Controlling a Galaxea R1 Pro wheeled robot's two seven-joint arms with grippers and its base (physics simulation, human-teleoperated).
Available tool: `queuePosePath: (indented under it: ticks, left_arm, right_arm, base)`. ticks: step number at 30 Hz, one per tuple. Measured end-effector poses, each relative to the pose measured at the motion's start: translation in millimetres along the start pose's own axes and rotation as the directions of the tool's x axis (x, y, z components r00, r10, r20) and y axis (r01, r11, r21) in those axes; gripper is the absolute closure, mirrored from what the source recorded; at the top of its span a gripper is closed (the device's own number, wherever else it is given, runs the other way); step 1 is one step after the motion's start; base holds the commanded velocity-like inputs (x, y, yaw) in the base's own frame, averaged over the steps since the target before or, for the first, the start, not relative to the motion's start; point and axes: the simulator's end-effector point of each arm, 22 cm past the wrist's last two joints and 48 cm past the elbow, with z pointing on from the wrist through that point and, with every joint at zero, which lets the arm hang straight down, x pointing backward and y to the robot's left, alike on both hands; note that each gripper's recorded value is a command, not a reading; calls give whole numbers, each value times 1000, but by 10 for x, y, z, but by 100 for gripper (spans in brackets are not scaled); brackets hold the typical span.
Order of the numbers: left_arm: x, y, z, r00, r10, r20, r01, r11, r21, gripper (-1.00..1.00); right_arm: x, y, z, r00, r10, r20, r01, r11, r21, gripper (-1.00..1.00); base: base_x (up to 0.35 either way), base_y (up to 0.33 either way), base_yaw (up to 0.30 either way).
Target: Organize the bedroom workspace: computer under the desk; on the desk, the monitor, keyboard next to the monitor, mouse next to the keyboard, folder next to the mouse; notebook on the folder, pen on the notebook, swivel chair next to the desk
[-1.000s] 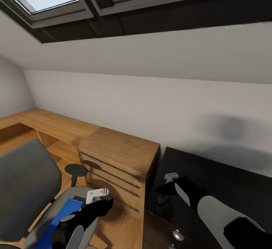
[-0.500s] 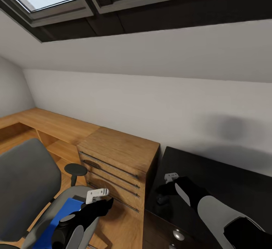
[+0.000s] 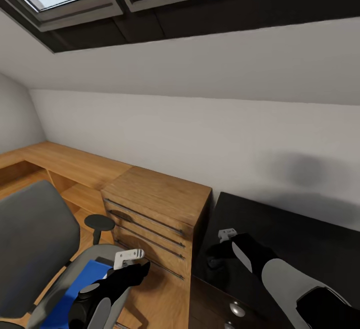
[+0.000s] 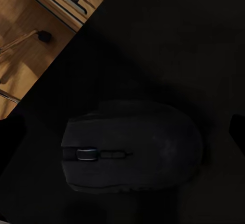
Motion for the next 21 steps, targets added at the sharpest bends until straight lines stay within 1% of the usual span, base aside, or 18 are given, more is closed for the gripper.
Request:
queuePosePath:
  ticks: [7,21]
  left_arm:
    - [-1,-2,0,1000,0,0,0,1000,1,-100]
    - [117,37,134,1000,0,1,0,1000,4,-100]
  right_arm:
    - [1,-3,0,1000,0,0,0,1000,1,-100]
    - [83,-47,167,1000,2,0,-2,1000,3,-100]
  base:
    - [0,0,0]
    - [0,0,0]
